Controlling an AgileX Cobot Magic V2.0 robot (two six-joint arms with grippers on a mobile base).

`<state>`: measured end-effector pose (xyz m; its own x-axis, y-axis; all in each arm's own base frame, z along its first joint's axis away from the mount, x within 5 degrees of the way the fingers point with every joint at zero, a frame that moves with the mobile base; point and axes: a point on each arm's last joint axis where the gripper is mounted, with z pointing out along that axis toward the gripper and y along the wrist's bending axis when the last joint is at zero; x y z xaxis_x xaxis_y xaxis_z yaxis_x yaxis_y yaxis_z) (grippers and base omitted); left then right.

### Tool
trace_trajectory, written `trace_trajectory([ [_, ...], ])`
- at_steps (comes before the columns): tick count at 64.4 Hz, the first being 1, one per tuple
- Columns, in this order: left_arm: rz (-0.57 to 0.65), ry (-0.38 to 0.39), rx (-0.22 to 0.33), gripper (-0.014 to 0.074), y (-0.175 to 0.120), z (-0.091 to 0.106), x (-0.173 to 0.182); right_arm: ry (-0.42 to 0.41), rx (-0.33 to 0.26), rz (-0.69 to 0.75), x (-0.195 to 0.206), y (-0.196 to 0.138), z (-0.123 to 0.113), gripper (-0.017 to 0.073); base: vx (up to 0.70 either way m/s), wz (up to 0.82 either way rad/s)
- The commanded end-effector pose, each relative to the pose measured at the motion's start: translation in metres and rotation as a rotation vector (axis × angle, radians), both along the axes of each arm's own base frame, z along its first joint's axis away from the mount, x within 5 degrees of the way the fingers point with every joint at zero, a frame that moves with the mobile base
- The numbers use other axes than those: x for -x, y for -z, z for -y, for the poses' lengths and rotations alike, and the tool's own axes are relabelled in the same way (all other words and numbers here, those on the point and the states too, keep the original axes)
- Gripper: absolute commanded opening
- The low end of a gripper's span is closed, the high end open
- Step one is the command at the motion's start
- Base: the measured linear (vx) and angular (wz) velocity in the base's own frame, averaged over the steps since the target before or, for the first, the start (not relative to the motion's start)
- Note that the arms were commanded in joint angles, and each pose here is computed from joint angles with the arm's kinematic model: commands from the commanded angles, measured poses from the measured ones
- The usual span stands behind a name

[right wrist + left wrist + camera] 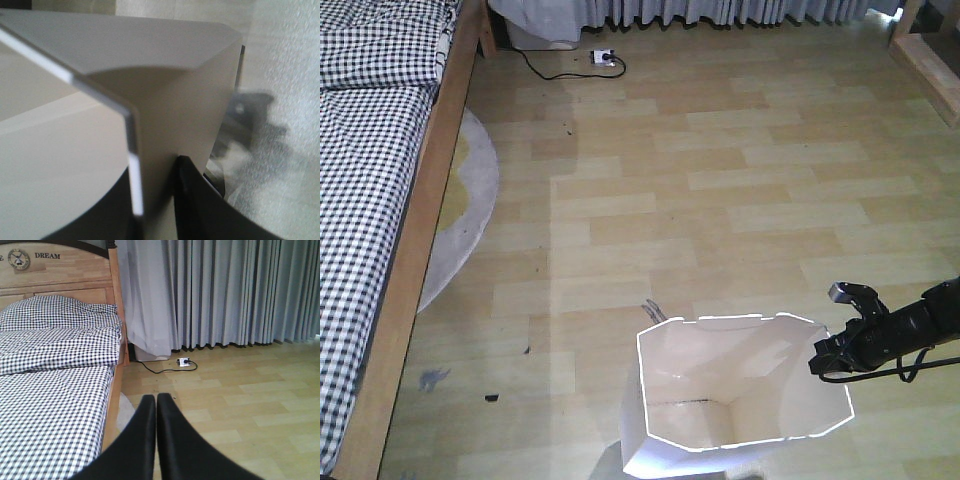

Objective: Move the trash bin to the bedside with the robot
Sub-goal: 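Carry the bin in the right gripper toward the bed's headboard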

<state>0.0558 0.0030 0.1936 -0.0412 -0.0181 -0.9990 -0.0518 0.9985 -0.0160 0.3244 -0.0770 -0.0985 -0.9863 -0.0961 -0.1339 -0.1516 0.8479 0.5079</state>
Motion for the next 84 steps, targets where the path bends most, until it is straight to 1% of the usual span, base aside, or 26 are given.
trace_trajectory([
  [1,0.098,0.003,0.004,-0.0006,-0.0139,0.0003,0.0014,0.003,-0.198,0.045,-0.0135,-0.0382,-0.0084,-0.0005,0.36,0.01],
  [84,0.098,0.003,0.004,-0.0006,-0.0139,0.0003,0.0014,0.003,-0.200,0.045,-0.0134,-0.0383,-0.0086,-0.0005,0.36,0.03],
])
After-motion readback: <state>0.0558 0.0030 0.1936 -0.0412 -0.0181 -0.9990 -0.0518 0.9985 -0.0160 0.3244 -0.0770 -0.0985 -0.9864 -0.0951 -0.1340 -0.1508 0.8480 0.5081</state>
